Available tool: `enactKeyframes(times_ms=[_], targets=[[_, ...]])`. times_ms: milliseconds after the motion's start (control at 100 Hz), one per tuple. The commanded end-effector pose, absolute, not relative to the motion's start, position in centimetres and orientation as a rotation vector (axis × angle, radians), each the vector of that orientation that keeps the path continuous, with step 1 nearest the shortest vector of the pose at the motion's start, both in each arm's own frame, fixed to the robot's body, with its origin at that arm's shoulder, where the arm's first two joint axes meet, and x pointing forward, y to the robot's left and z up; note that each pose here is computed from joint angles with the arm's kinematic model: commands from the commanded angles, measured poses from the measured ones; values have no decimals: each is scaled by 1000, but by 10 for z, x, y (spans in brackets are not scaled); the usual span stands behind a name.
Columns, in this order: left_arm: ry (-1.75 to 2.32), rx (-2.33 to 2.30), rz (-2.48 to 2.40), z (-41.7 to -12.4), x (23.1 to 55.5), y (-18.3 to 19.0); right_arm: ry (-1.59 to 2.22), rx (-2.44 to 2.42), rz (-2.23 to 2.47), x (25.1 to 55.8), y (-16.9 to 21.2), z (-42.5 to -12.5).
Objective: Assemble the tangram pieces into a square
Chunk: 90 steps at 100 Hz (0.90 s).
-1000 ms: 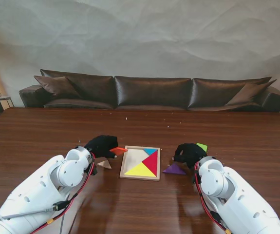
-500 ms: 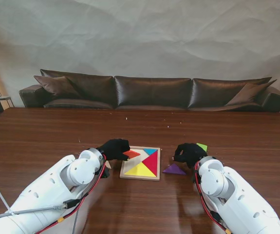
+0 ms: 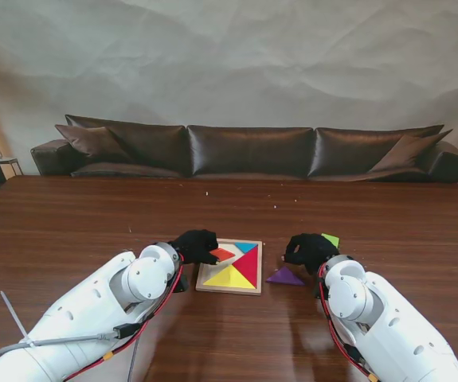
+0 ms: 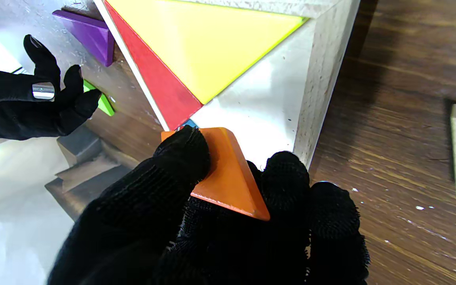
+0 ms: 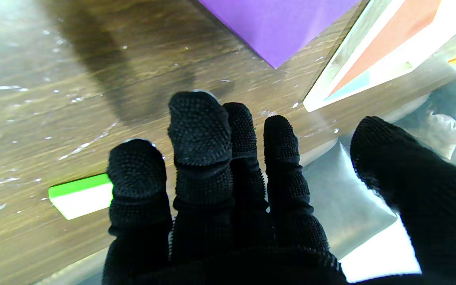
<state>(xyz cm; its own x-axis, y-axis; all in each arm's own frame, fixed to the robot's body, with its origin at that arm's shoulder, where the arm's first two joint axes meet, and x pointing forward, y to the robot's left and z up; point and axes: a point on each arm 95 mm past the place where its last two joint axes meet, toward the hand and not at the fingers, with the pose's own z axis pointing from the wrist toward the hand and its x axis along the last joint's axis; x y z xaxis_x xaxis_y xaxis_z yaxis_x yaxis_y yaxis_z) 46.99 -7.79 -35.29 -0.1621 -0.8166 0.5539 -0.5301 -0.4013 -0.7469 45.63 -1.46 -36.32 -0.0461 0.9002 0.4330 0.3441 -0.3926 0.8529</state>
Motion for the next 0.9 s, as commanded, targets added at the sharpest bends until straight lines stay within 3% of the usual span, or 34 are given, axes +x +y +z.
enactKeyframes(times_ms=[0, 890], targets=[[1556, -1855, -1592, -352, 469, -89, 1335, 1743, 1455, 455, -10, -366], [1380, -1873, -1434, -368, 482, -112, 1327, 1750, 1458, 452, -12, -364]])
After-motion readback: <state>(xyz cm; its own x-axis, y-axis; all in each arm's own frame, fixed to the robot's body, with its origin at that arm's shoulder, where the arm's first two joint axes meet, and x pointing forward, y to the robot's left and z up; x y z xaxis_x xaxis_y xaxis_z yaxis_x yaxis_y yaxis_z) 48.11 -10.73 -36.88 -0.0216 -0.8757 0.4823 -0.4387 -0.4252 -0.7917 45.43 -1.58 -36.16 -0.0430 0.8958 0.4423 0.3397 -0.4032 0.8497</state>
